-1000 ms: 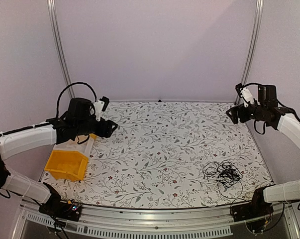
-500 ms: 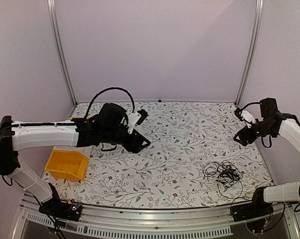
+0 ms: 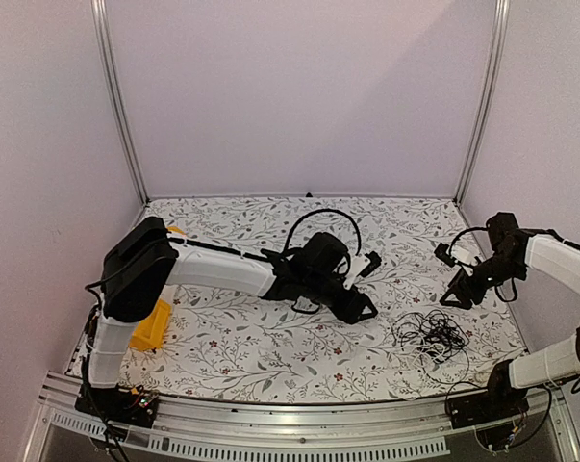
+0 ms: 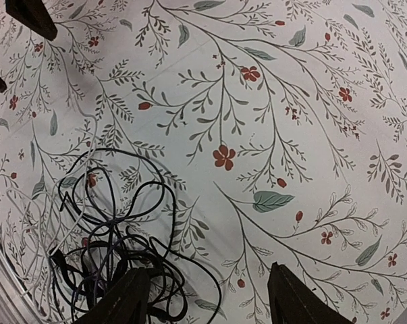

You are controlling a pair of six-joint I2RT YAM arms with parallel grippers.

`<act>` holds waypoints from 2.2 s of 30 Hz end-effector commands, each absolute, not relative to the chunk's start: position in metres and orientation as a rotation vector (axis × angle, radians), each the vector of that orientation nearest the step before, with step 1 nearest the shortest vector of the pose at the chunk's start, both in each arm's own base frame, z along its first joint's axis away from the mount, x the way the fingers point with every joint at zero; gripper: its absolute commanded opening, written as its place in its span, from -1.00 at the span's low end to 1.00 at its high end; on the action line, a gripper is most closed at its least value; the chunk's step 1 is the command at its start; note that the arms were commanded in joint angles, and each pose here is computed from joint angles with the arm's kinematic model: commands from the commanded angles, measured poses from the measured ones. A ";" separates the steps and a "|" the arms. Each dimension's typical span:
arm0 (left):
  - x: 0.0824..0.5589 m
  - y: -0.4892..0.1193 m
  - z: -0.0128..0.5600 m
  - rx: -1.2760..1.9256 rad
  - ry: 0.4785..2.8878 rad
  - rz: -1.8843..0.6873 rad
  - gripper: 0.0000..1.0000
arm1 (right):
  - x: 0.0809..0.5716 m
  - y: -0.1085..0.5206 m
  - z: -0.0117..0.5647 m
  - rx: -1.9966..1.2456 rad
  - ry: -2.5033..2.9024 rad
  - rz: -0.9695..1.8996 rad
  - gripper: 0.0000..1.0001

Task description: Untangle the cables

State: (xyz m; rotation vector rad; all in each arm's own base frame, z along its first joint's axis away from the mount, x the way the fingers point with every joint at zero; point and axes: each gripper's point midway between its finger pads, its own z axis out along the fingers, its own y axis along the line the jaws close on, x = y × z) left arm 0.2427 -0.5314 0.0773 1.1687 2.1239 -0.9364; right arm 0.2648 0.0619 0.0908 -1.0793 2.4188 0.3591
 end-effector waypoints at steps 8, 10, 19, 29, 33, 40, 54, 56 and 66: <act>0.262 -0.606 0.071 1.044 1.999 -1.100 0.06 | 0.262 0.084 0.102 -1.102 2.305 0.465 0.27; 0.265 -0.611 0.067 1.048 1.994 -1.098 0.00 | 0.263 0.085 0.103 -1.096 2.302 0.474 0.26; 0.263 -0.623 0.061 1.081 1.946 -1.167 -0.50 | 0.264 0.085 0.103 -1.092 2.303 0.469 0.26; 0.275 -0.612 0.103 1.043 1.887 -1.173 -1.00 | 0.259 0.112 0.113 -1.164 2.206 0.541 0.42; 0.287 -0.587 0.147 0.983 1.849 -1.155 -1.00 | 0.261 0.133 0.113 -1.249 2.156 0.564 0.50; 0.294 -0.550 0.202 0.868 1.812 -1.118 -1.00 | 0.281 0.181 0.127 -1.263 2.058 0.688 0.54; 0.291 -0.492 0.304 0.711 1.676 -1.023 -1.00 | 0.264 0.234 0.085 -1.348 2.090 1.055 0.31; 0.293 -0.477 0.331 0.686 1.631 -0.962 -1.00 | 0.263 0.232 0.078 -1.340 2.120 1.052 0.22; 0.320 -0.364 0.463 0.504 1.529 -0.636 -1.00 | 0.267 0.217 0.041 -1.335 2.271 0.928 -0.42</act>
